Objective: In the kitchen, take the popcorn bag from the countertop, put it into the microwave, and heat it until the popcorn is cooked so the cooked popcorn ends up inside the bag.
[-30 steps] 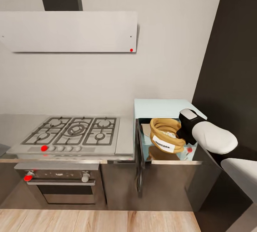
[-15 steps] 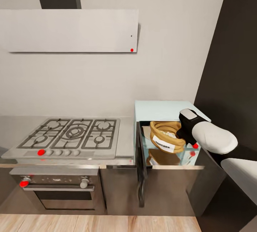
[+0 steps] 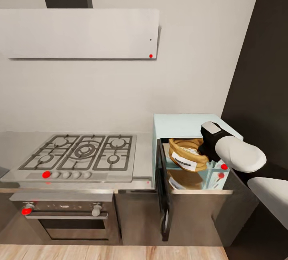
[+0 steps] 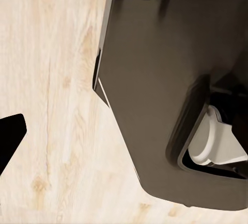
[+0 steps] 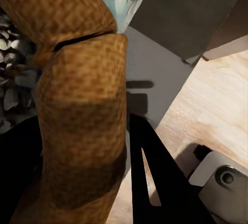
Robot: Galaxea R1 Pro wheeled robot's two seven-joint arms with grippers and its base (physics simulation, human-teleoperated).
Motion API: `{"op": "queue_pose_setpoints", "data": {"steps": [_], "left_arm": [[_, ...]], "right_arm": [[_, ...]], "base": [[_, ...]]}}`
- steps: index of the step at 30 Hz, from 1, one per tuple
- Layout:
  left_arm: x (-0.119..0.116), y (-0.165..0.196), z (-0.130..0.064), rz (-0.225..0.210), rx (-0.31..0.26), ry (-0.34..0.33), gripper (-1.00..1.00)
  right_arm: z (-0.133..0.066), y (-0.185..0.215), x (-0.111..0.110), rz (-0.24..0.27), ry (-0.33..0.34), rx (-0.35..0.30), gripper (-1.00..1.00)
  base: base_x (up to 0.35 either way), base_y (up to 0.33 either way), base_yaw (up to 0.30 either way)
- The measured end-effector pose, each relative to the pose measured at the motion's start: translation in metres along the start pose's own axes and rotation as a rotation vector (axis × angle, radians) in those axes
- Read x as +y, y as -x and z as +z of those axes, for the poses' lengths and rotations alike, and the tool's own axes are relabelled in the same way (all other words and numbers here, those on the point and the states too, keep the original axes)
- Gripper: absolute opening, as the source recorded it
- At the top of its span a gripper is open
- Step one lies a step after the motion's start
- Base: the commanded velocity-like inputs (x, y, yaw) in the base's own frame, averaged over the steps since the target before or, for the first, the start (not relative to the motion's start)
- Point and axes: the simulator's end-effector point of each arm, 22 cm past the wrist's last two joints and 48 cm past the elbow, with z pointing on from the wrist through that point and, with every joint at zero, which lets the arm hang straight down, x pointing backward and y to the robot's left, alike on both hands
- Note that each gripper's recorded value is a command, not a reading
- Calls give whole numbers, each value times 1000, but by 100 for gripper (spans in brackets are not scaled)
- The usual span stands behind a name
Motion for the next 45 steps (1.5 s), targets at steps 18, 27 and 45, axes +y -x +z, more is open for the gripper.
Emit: {"op": "queue_pose_setpoints", "data": {"steps": [18, 27, 45], "left_arm": [[0, -1, 0, 0, 1, 0, 100], [1, 0, 0, 0, 0, 1, 100], [0, 0, 0, 0, 0, 0, 100]], "right_arm": [[1, -5, 2, 8, 13, 16, -100], [1, -3, 2, 5, 11, 12, -100], [-2, -2, 4, 25, 22, 13, 100]], "base": [[81, 22, 0], [14, -4, 0], [0, 0, 0]]}}
